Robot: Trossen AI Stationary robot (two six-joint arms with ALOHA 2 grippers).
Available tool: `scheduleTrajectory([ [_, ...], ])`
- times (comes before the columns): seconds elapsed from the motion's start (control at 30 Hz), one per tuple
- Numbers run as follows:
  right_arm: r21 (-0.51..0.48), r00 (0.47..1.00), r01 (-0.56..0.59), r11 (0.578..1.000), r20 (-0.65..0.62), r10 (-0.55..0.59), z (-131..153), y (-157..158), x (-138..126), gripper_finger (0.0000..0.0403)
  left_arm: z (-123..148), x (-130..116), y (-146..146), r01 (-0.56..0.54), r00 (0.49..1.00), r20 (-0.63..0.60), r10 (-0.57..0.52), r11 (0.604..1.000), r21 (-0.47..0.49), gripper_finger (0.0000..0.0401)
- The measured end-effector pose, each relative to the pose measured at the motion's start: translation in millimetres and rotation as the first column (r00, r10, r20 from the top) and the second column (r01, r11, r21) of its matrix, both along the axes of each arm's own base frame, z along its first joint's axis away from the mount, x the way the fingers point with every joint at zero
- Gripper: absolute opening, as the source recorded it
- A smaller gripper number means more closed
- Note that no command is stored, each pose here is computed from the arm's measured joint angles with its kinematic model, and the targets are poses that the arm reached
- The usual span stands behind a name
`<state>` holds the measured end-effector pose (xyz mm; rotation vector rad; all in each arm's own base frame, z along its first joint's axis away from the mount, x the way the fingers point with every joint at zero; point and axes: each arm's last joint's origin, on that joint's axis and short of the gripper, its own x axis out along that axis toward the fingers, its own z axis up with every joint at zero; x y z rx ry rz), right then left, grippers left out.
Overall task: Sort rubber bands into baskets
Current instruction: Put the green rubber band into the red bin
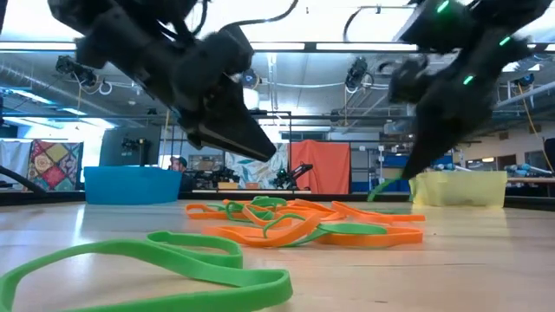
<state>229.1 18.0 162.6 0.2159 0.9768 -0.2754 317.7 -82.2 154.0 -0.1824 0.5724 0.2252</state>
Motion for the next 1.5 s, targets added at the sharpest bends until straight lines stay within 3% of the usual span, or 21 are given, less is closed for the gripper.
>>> scheduleTrajectory([
  [0.2,0.109,1.0,-0.01,0.994,0.031,0.007,30.1,29.1,-35.2,0.0002,0.1,5.7,25.7,-0.039,0.999,-0.01,0.039,0.998,0.045,0.0124],
  [0.4,0.216,0.993,-0.054,0.975,0.11,0.03,62.0,49.3,-69.2,0.0002,-0.5,8.7,40.8,-0.016,1.0,-0.023,0.016,1.0,-0.007,0.0124],
  [0.57,0.313,0.999,-0.054,0.948,0.022,0.05,80.3,55.5,-94.1,0.0002,-0.7,9.0,42.5,0.0,1.0,-0.026,-0.001,1.0,-0.025,0.0124],
  [0.73,0.358,0.979,0.043,0.933,-0.201,0.032,92.2,55.9,-114.3,0.0002,-0.6,9.0,42.5,0.001,1.0,-0.026,-0.002,1.0,-0.024,0.0124],
  [0.9,0.373,0.958,0.065,0.926,-0.283,0.047,91.8,60.2,-118.0,0.001,-0.7,9.0,42.5,0.001,1.0,-0.026,-0.001,1.0,-0.024,0.0124],
  [1.07,0.358,0.928,0.086,0.93,-0.368,0.056,85.5,65.2,-116.7,0.0054,-0.7,8.9,42.5,0.0,1.0,-0.027,-0.001,1.0,-0.024,0.0124],
  [1.3,0.261,0.848,0.158,0.952,-0.53,0.005,73.7,67.5,-116.8,0.0116,-0.8,8.8,43.1,-0.016,1.0,-0.028,0.015,1.0,-0.011,0.0124],
  [1.5,0.259,0.909,0.15,0.954,-0.415,-0.03,72.6,70.7,-102.9,0.014,-0.8,8.8,43.2,-0.006,1.0,-0.031,0.006,1.0,0.01,0.0124],
])
